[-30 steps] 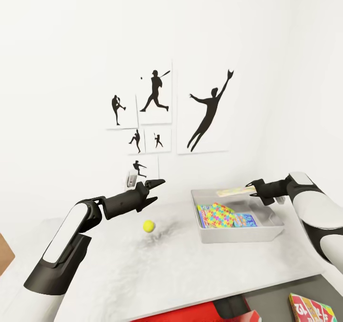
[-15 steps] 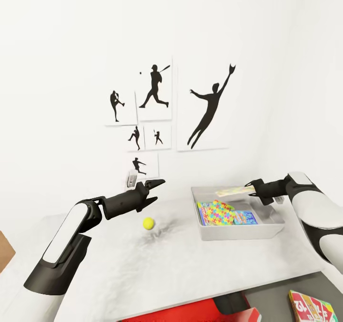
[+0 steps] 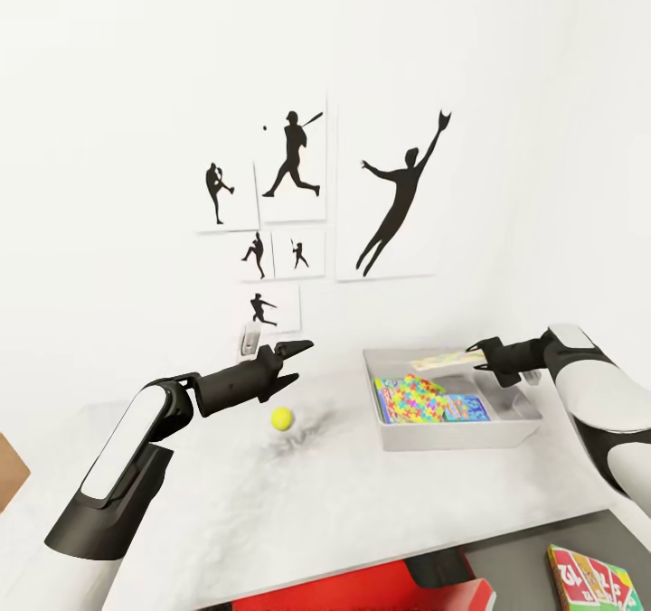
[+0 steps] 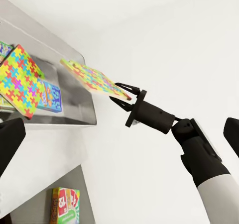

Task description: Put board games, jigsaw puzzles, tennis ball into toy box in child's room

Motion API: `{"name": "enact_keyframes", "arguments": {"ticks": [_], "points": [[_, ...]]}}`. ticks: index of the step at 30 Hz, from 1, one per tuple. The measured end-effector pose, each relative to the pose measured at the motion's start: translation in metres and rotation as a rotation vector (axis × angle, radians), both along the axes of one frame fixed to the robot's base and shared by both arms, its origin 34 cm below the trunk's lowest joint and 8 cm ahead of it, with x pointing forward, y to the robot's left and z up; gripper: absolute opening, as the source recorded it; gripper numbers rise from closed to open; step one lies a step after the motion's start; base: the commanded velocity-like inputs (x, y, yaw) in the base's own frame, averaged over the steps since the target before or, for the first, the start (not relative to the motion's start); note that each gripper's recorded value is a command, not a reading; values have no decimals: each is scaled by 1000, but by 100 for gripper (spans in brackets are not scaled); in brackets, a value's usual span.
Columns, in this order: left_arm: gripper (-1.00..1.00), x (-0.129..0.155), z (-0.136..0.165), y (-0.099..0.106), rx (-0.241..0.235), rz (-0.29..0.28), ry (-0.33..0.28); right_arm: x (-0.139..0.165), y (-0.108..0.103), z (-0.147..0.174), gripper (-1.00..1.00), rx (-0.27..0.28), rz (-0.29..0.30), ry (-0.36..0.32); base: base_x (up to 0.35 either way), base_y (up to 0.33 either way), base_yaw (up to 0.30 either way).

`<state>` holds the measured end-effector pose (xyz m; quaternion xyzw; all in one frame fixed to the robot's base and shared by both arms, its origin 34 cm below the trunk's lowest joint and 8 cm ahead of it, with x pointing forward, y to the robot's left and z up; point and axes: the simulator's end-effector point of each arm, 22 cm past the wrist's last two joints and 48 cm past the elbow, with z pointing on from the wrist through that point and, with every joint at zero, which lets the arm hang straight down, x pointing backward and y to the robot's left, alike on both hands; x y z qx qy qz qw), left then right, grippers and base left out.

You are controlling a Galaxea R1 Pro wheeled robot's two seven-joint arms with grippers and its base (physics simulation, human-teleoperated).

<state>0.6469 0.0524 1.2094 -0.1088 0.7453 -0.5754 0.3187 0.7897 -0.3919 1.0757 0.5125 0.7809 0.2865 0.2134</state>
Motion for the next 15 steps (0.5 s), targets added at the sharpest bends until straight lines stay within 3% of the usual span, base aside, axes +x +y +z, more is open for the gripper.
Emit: {"name": "enact_keyframes", "arguments": {"ticks": [15], "points": [[100,5,-13,1,-1,2,24,3,-3,-15,-100,-3,-13,19,0,0,0]]}}
